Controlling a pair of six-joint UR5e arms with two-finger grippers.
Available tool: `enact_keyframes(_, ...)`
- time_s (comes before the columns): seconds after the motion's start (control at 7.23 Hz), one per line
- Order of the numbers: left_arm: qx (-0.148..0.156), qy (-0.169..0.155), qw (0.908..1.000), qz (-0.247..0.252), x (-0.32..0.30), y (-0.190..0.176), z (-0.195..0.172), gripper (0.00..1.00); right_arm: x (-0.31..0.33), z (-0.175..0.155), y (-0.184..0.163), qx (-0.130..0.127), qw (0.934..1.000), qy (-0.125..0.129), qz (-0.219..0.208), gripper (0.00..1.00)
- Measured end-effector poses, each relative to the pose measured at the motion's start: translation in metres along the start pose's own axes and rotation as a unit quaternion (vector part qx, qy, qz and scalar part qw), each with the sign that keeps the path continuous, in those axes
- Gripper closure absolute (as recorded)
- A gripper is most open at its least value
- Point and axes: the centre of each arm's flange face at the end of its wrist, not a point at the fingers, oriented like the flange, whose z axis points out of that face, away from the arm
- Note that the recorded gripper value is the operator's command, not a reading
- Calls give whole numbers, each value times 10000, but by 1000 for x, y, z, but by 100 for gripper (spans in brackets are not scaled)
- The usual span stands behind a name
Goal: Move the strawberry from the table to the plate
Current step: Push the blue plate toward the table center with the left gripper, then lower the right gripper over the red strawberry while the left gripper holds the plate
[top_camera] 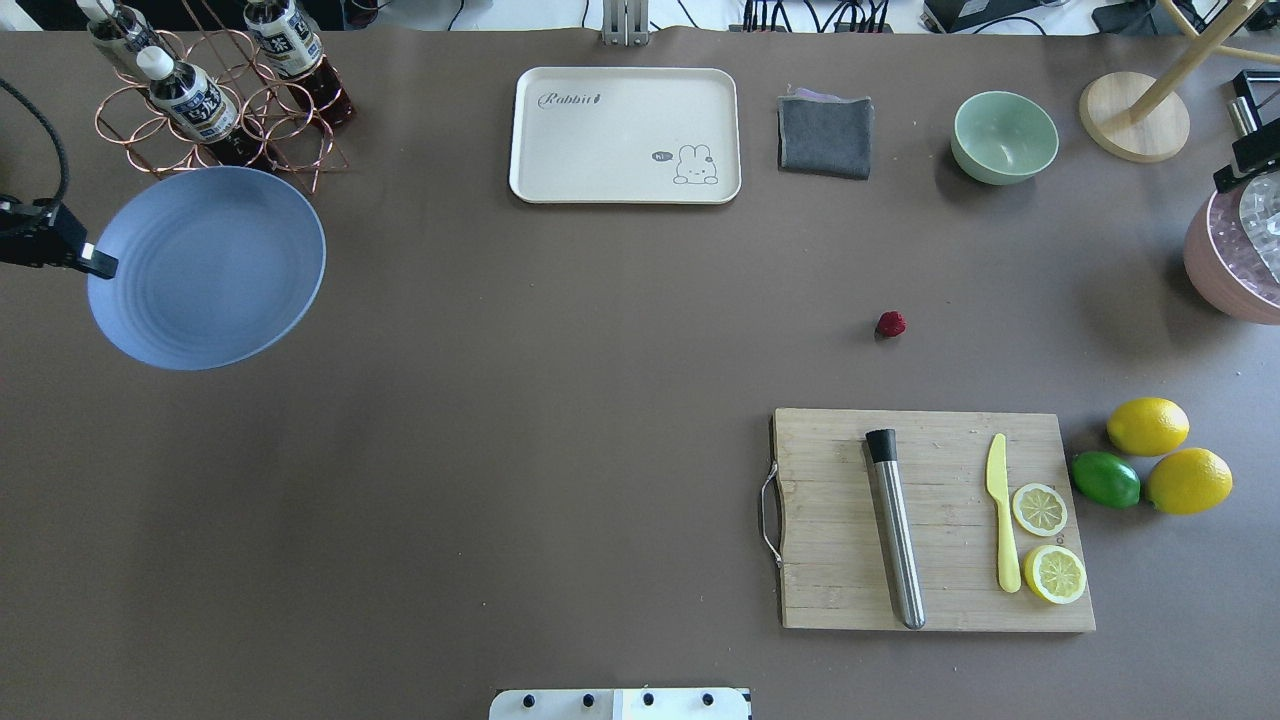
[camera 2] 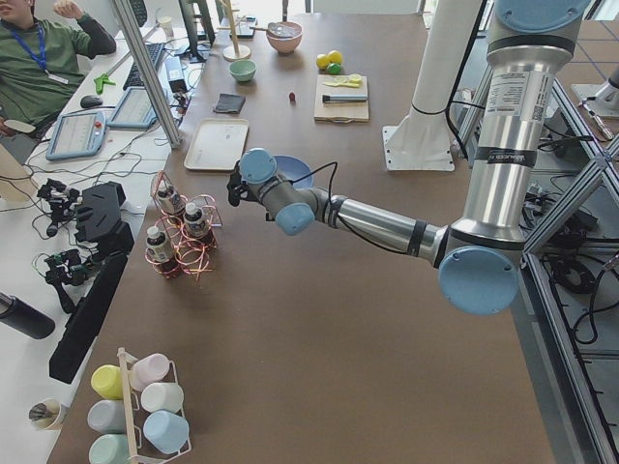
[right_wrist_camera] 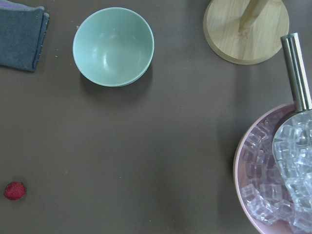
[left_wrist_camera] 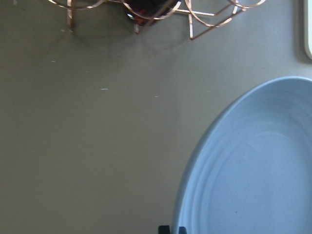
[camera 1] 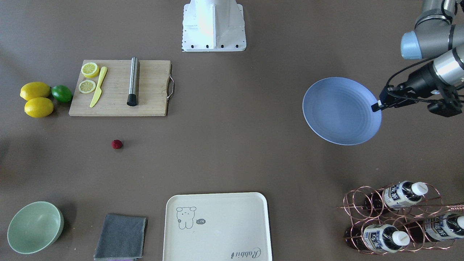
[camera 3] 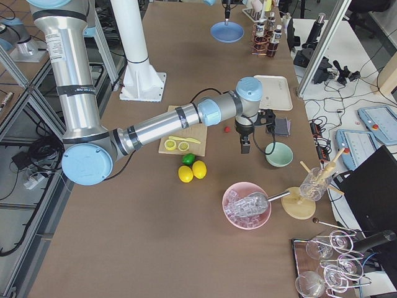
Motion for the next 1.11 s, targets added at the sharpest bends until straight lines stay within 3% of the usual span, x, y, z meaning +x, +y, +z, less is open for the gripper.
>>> enact_keyframes(0.55,123,157,9987,-478,172,42,110,100,-65,62,7,84,9994,-123,304,0)
enact_keyframes(1.11,445,65,9974,-564,246,87,201,100,-115,103,22,-2,9986,-84,528,0)
